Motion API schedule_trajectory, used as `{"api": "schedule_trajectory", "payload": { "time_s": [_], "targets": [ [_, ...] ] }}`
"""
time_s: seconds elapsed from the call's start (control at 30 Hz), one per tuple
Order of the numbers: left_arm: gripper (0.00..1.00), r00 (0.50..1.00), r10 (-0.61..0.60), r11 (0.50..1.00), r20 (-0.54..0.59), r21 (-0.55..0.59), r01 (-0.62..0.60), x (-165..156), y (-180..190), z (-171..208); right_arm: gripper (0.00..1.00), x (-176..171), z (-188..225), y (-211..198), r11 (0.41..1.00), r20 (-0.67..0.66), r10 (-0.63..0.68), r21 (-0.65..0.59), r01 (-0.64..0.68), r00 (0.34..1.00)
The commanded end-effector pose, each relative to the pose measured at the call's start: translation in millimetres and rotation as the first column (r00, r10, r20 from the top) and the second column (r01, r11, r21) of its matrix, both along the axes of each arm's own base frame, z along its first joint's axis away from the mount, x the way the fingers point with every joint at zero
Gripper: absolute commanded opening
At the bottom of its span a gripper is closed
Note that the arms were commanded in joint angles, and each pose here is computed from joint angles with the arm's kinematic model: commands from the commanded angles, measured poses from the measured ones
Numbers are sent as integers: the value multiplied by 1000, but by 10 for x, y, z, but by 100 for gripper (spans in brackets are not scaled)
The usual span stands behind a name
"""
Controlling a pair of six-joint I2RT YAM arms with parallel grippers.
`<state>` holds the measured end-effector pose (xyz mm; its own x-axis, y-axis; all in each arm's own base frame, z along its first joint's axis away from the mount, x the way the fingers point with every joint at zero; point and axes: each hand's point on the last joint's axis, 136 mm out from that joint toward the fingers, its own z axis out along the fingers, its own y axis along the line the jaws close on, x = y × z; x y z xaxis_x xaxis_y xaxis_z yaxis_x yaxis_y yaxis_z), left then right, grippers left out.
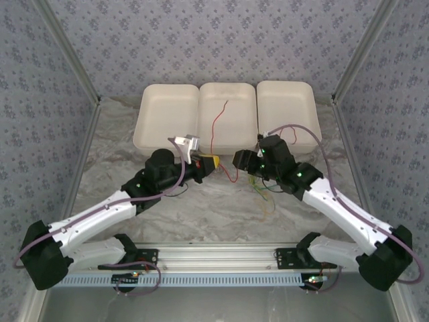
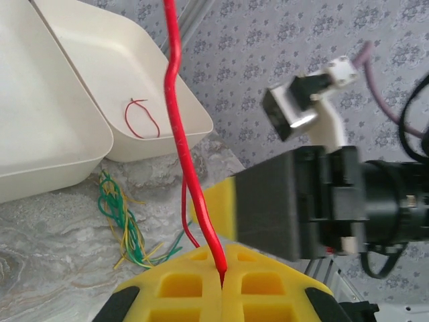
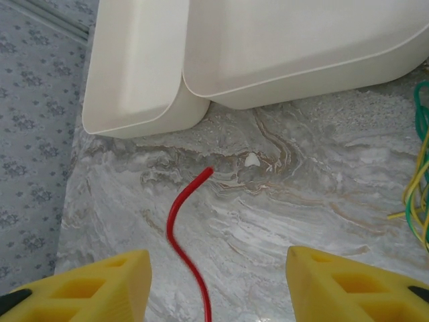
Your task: Untangle the cables
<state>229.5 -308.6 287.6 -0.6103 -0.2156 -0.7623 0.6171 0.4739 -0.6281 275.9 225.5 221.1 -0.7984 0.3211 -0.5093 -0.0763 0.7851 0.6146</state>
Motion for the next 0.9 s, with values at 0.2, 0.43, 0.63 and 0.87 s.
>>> {"api": "schedule_trajectory", "payload": {
  "time_s": [0.2,0.43,0.63,0.87],
  "targets": [
    [0,999,-5,998,46,-59,8,-52,78,281,42,202,180,206,997,33,3,82,-5,999],
    [0,986,121,985,115,-137,-105,92,252,506,0,165,-73,-36,921,-100,-208,314,229,973],
    [0,943,292,905,160,-365,-218,176,533,656,0,101,-373,-371,572,-399,-429,575,585,811],
    [0,915,360,845,183,-479,-236,170,507,784,0,-99,-525,-179,415,-604,-390,559,718,695]
  ]
}}
